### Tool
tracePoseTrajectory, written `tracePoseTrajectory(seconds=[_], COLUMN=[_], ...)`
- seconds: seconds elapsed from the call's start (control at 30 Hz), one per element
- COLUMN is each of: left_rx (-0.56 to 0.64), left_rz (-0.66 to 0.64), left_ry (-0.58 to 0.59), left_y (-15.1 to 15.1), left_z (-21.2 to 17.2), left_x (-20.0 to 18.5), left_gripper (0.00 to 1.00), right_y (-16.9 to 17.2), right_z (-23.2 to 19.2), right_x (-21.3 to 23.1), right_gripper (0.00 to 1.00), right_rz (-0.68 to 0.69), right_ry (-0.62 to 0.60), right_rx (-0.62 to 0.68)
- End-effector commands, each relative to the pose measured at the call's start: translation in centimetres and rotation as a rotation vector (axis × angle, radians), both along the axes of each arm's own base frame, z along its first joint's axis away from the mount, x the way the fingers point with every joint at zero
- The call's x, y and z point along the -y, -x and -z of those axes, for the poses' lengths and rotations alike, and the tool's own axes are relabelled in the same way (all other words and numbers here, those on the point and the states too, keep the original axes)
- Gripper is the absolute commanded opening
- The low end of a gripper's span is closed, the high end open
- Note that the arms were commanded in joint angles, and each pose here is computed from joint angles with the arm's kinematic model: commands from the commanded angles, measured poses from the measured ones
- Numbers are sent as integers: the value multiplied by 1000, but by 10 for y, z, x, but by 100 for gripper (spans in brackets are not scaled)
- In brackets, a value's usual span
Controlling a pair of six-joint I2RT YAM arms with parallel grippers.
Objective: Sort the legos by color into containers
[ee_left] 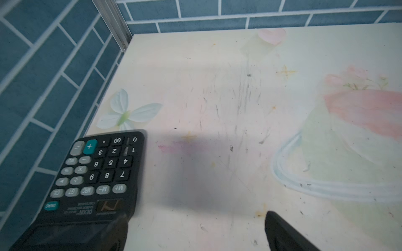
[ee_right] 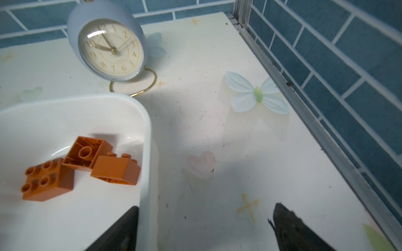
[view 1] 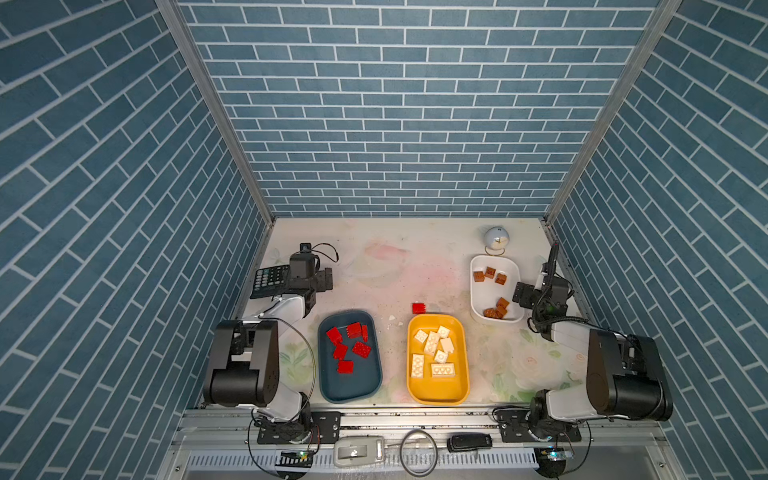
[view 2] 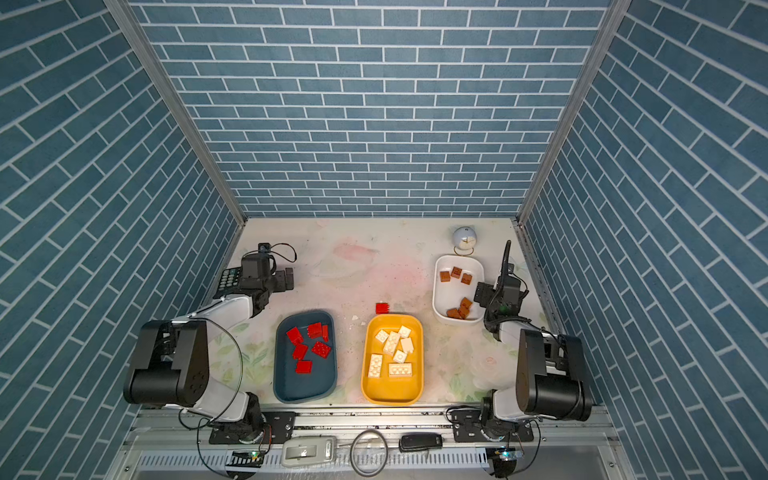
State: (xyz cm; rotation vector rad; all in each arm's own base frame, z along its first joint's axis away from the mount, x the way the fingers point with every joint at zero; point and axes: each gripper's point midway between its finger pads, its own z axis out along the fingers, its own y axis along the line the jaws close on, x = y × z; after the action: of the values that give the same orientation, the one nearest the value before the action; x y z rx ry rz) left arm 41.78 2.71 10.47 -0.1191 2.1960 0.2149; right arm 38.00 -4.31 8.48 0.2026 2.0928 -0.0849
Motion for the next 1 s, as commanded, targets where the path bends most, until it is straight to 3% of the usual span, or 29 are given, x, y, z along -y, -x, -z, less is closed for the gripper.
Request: tracePoseTrajectory(seconds=[0.0, 0.2, 0.5, 0.67, 0.77, 0.97], left_rx=[83, 81, 38, 30, 18, 0], left_rz=[-36, -15, 98, 145, 163, 180], left_ry=[-42, -37, 79, 183, 247, 324], left_y=[-3, -1, -2, -4, -4, 0], left_z=[-13, -10, -23, -24, -25, -24], left_x=[-9, -6, 20, 37, 46, 57], left_gripper=[100, 100, 100, 100, 100, 100], right_y=[-1, 15, 54, 73, 76, 81], right_z=[-27, -59, -93, -80, -71, -51], right_x=[-8, -26, -129, -184, -214, -272], right_gripper=[95, 99, 99, 96, 93, 91], right_rz=[-62, -149, -479, -533, -494, -512], right_ry=[26, -26, -197, -300, -361, -363], right_rx=[137, 88, -150, -314, -420, -563])
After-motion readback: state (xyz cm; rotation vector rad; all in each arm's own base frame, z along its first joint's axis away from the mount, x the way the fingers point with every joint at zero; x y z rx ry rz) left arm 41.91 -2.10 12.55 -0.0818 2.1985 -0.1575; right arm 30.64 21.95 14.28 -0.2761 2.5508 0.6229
